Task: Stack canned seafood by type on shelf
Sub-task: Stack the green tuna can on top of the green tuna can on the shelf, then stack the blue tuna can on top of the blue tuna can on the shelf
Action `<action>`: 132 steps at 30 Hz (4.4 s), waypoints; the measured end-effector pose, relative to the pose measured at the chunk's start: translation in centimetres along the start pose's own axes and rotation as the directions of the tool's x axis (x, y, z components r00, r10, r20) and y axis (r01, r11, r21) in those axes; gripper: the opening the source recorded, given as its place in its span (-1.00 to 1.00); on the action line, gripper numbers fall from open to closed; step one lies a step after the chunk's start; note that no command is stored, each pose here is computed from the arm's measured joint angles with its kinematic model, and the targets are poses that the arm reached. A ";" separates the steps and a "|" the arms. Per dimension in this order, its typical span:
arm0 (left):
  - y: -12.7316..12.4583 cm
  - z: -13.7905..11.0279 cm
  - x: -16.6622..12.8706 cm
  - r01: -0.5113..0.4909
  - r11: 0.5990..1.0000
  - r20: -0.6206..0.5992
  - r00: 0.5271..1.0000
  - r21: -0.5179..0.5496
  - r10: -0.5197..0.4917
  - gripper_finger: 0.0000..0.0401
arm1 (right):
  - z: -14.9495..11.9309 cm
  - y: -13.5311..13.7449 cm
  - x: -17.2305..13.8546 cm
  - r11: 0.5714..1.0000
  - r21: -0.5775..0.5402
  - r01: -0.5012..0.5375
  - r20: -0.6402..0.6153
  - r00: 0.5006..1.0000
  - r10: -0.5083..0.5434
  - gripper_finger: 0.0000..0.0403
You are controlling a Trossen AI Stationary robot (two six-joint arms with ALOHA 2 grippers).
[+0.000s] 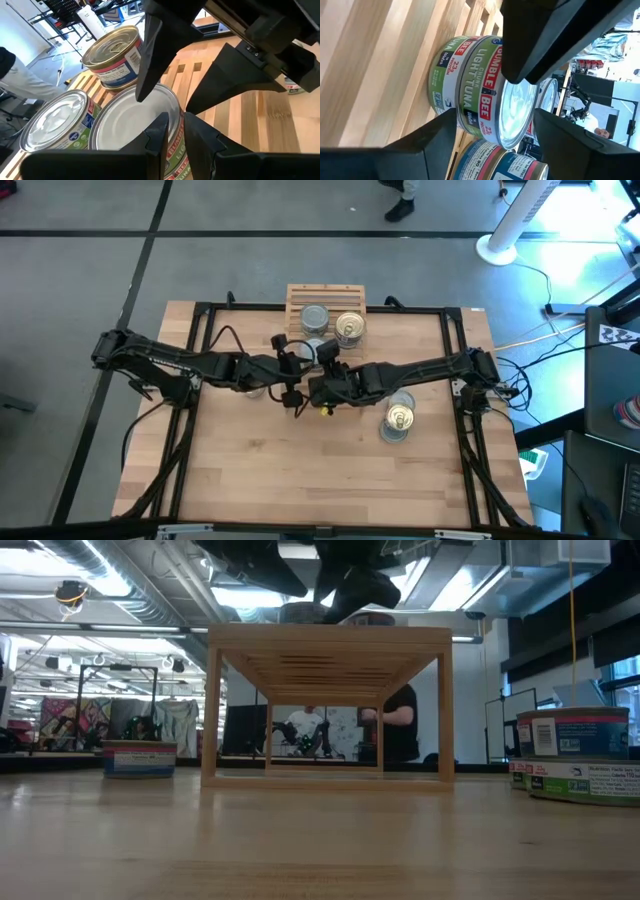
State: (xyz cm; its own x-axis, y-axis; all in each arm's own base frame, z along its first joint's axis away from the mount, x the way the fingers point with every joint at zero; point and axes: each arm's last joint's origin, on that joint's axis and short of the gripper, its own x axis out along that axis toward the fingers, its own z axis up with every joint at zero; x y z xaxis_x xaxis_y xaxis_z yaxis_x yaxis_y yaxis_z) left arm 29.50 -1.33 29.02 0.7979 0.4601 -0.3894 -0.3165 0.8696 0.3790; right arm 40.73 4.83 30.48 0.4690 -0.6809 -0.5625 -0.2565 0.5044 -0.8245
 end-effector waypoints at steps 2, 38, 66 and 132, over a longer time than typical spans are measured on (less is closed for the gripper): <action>-0.4 0.1 -0.3 0.014 1.000 0.006 1.000 0.001 -0.014 -0.72 | 0.1 0.2 -0.3 1.000 -0.008 0.002 0.002 1.000 -0.002 0.27; -5.1 -4.6 -6.4 0.132 0.990 -0.407 0.902 -0.050 -0.141 -0.72 | -3.5 13.0 -20.4 0.939 0.264 -0.220 0.135 0.973 0.190 0.20; -4.1 -2.3 -8.6 0.188 0.982 -0.421 0.889 -0.024 -0.180 -0.72 | -5.3 18.1 -18.0 0.930 0.348 -0.118 0.066 0.993 0.101 0.20; -4.5 -16.9 -5.4 0.115 0.988 -0.676 0.736 0.103 -0.015 -0.81 | -3.6 19.4 -17.7 0.934 0.305 -0.186 0.211 0.970 0.125 0.20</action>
State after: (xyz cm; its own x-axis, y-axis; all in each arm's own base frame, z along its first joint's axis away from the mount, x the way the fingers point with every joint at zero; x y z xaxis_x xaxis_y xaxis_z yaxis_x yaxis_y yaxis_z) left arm 17.94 -4.65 15.22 0.2455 0.4468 -0.8603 -0.1684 0.8936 0.4160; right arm 24.41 24.76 24.20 0.6008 -0.4854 -0.6352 -0.0694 0.7600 -0.6463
